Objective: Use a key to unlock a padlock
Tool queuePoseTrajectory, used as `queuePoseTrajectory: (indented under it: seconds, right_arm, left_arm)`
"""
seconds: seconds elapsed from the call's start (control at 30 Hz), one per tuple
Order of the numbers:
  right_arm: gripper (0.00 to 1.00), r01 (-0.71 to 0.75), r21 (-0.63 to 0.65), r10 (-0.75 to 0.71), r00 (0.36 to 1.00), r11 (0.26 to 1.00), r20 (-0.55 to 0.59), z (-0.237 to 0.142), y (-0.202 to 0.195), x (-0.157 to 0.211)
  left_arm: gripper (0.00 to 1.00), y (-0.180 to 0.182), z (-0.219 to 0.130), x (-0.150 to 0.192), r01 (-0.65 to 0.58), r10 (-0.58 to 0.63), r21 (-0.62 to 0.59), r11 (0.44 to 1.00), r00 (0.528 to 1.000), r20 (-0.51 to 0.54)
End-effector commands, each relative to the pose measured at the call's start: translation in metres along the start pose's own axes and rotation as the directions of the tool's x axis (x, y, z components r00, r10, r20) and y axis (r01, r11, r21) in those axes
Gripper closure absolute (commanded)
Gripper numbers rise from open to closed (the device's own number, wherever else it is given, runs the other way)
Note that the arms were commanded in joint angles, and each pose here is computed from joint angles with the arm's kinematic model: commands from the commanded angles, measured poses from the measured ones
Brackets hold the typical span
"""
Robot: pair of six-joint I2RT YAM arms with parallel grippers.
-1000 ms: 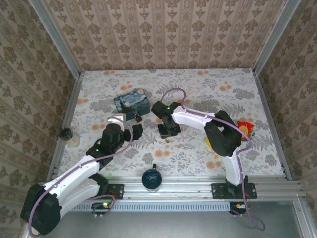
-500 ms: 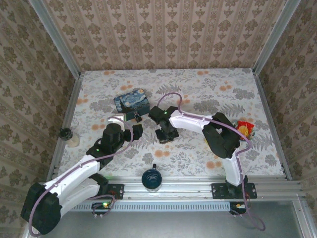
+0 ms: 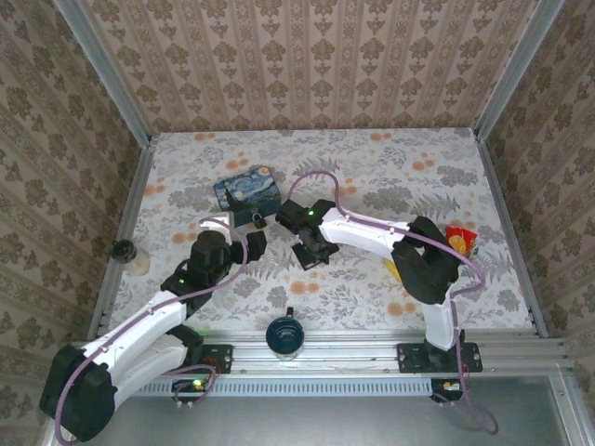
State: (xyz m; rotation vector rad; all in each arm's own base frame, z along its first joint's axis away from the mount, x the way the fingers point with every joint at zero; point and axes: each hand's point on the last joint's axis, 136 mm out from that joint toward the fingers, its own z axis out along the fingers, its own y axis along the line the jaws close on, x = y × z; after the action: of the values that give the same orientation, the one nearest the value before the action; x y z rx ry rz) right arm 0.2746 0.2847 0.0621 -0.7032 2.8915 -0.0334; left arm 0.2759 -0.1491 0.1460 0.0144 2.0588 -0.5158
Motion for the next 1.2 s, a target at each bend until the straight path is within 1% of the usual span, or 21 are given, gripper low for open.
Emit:
queuePoseTrajectory:
  seconds: [0.0,0.1,0.2,0.3,0.43,0.6,0.73,0.97,1.03,1.17]
  right_arm:
    - [1.00,0.114,0.111,-0.127,0.985,0.987,0.117,-0.035,-0.016,-0.016]
    - [1.00,0.161,0.185,-0.196,0.961,0.970,0.194,-0.058,-0.023,-0.028]
    - [1.00,0.175,0.230,-0.235,0.935,0.957,0.267,-0.086,-0.029,-0.043]
    - [1.00,0.188,0.226,-0.257,0.907,0.956,0.332,-0.115,-0.028,-0.055]
    - [1.00,0.210,0.179,-0.266,0.874,0.961,0.407,-0.151,-0.018,-0.068]
    - [1.00,0.229,0.100,-0.249,0.846,0.968,0.472,-0.187,-0.005,-0.079]
    - [1.00,0.243,0.056,-0.236,0.818,0.968,0.525,-0.214,0.001,-0.083]
    - [1.00,0.274,-0.009,-0.212,0.764,0.962,0.609,-0.257,0.007,-0.083]
    - [1.00,0.285,-0.024,-0.208,0.751,0.958,0.627,-0.266,0.009,-0.081]
    - [1.00,0.312,-0.050,-0.204,0.727,0.949,0.655,-0.281,0.012,-0.078]
  left_arm:
    - [0.00,-0.003,-0.004,-0.013,0.099,-0.099,0.029,0.995,0.995,0.010]
    - [0.00,-0.005,-0.006,-0.020,0.142,-0.142,0.047,0.989,0.990,-0.001]
    - [0.00,-0.011,-0.009,-0.028,0.150,-0.151,0.083,0.985,0.988,0.013]
    - [0.00,-0.018,-0.012,-0.037,0.132,-0.139,0.132,0.982,0.989,0.047]
    - [0.01,-0.039,-0.017,-0.046,0.052,-0.079,0.253,0.966,0.992,0.095]
    - [0.01,-0.068,-0.032,-0.056,-0.094,0.019,0.399,0.912,0.982,0.188]
    - [0.00,-0.083,-0.044,-0.062,-0.174,0.068,0.462,0.870,0.969,0.237]
    - [0.00,-0.101,-0.068,-0.071,-0.261,0.063,0.547,0.795,0.933,0.354]
    - [0.00,-0.104,-0.073,-0.071,-0.283,0.065,0.563,0.777,0.925,0.375]
    - [0.03,-0.117,-0.082,-0.070,-0.336,0.094,0.608,0.719,0.915,0.393]
